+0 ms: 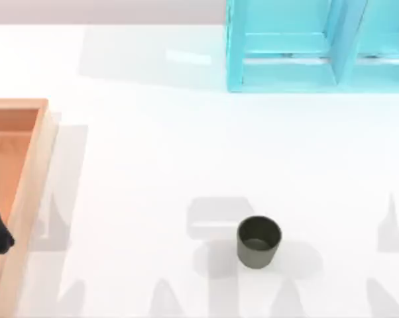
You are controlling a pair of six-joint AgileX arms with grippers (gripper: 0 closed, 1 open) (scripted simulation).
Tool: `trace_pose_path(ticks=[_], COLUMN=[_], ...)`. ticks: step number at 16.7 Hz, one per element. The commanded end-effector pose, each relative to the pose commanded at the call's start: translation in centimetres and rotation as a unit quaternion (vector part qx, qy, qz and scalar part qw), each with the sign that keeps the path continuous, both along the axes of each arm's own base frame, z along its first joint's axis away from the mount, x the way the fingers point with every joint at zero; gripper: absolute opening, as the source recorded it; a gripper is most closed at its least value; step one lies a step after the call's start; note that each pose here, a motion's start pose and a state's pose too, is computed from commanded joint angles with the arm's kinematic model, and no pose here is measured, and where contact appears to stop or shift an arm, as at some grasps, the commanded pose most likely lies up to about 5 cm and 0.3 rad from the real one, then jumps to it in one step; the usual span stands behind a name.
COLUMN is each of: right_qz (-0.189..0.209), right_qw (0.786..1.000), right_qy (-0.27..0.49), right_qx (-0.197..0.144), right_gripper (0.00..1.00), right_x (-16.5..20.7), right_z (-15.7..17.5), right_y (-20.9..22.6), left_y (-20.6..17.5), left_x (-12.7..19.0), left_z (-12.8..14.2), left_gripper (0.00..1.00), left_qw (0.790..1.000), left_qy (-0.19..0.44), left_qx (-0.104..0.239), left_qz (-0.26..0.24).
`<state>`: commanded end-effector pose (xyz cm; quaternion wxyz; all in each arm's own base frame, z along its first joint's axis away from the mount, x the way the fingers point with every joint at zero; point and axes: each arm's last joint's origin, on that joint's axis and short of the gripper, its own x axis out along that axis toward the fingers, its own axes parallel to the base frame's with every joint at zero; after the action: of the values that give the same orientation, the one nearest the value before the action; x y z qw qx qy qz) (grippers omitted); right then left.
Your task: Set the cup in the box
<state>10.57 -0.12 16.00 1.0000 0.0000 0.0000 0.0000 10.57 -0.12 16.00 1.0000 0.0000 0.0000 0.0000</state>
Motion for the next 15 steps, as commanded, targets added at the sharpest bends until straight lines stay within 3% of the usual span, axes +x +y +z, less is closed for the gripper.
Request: trace_pose_path(ticks=[4, 8, 12, 15], right_qz=[0.000, 0.000, 0.000, 0.000], right_qw=[1.000, 1.000, 1.000, 1.000], right_qy=[0.000, 0.000, 0.000, 0.000], right_qx=[0.000, 0.000, 0.000, 0.000], right_gripper=[1.00, 1.00, 1.00, 1.00], right_x=[0.0, 0.0, 0.0, 0.0], right_z=[0.0, 0.0, 0.0, 0.0], right_y=[0.0, 0.0, 0.0, 0.0], left_y=[-0.1, -0.5, -1.4, -3.1], left_x=[0.0, 0.3, 2.7, 6.8], left_z=[0.6, 4.2, 9.4, 12.4], left_gripper=[1.00, 1.00, 1.00, 1.00], left_qw=[1.000, 0.995, 0.974, 0.938], left_qy=[0.009, 0.066, 0.180, 0.298], left_qx=[-0.011, -0.069, -0.140, -0.174], left_qz=[-0.002, -0.012, -0.010, 0.003])
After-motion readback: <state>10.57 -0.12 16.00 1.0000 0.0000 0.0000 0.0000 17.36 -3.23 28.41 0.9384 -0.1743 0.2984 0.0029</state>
